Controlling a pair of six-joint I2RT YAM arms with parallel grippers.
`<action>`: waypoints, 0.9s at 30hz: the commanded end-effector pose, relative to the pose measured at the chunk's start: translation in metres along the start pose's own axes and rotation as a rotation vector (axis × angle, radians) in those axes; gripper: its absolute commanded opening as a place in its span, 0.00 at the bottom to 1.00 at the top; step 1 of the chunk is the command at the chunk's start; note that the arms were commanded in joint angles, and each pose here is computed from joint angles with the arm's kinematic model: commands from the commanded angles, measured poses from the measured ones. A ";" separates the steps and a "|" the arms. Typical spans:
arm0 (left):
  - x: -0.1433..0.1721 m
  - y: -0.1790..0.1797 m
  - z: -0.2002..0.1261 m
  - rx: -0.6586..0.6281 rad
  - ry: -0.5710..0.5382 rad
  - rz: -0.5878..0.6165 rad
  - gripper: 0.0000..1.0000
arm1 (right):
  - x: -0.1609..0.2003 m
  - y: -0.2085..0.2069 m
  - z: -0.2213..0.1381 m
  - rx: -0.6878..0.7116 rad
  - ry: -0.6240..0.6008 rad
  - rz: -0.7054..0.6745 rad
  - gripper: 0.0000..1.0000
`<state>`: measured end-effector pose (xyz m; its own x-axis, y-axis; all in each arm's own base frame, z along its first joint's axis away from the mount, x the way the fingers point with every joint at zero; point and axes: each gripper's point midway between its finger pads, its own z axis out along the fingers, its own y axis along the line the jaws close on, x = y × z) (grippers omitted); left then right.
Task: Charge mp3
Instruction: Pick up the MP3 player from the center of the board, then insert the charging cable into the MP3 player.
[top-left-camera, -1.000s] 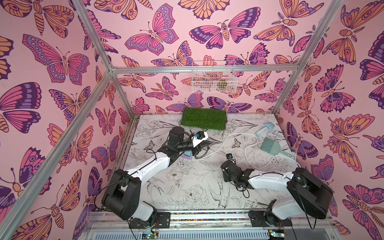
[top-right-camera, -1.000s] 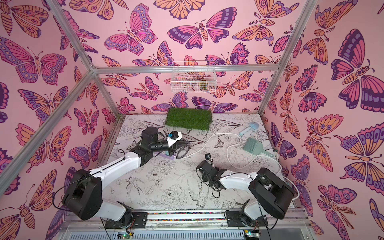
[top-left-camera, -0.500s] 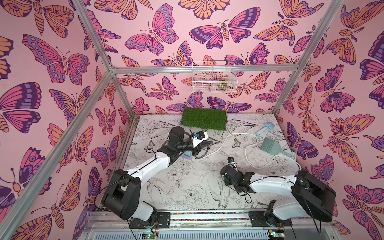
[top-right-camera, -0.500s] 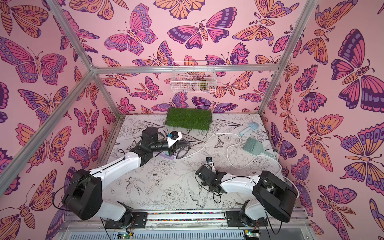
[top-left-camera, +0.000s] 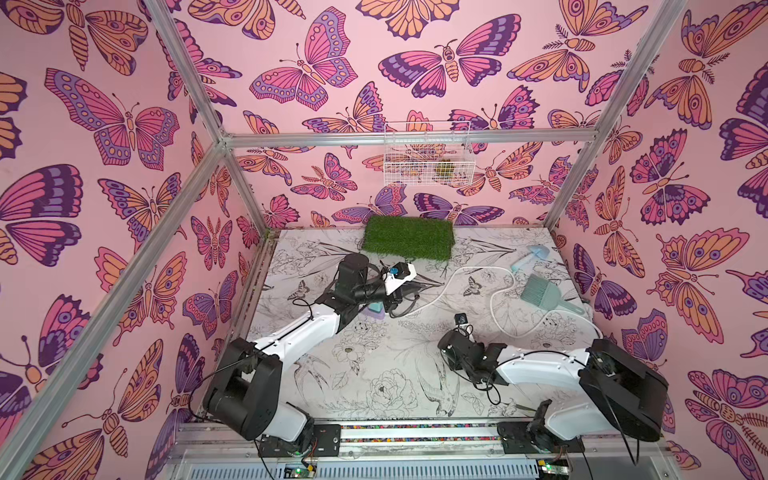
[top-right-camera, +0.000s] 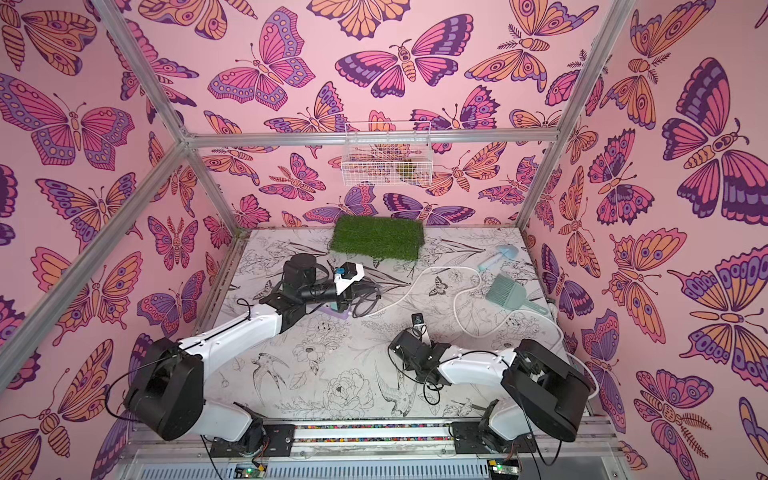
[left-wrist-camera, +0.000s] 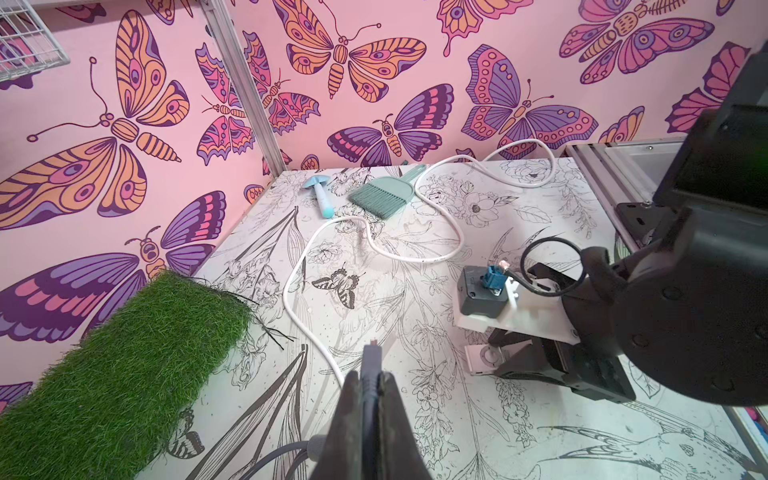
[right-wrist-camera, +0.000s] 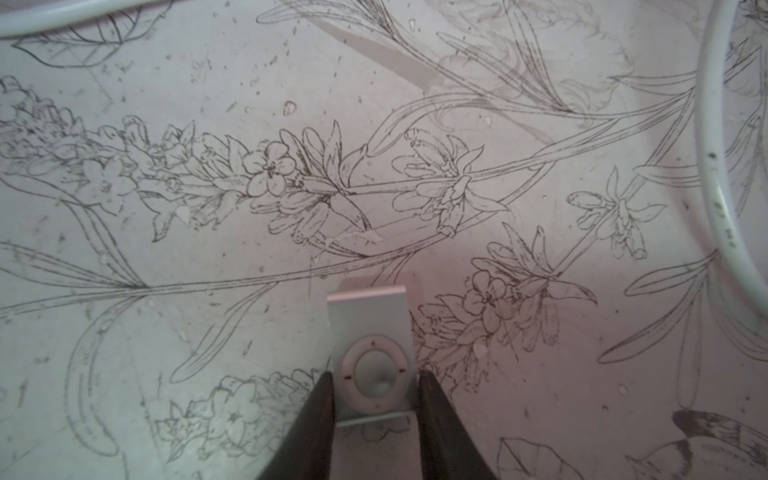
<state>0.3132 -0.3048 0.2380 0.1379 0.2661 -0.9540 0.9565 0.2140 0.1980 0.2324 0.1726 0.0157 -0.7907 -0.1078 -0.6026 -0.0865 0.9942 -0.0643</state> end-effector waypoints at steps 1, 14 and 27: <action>-0.001 -0.002 -0.004 0.008 0.001 0.002 0.00 | 0.047 -0.032 0.001 0.095 0.160 -0.113 0.31; -0.014 0.003 -0.009 -0.027 -0.012 0.001 0.00 | -0.044 -0.018 -0.059 -0.023 -0.105 -0.174 0.30; -0.034 -0.007 -0.011 -0.018 -0.048 -0.028 0.00 | -0.121 -0.009 -0.108 -0.372 -0.242 -0.070 0.30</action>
<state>0.3078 -0.3042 0.2586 0.1271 0.2355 -0.9635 0.9525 0.2421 0.1848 0.2597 0.1567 0.1449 -0.6598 -0.1378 -0.7387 -0.2742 0.9594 0.0660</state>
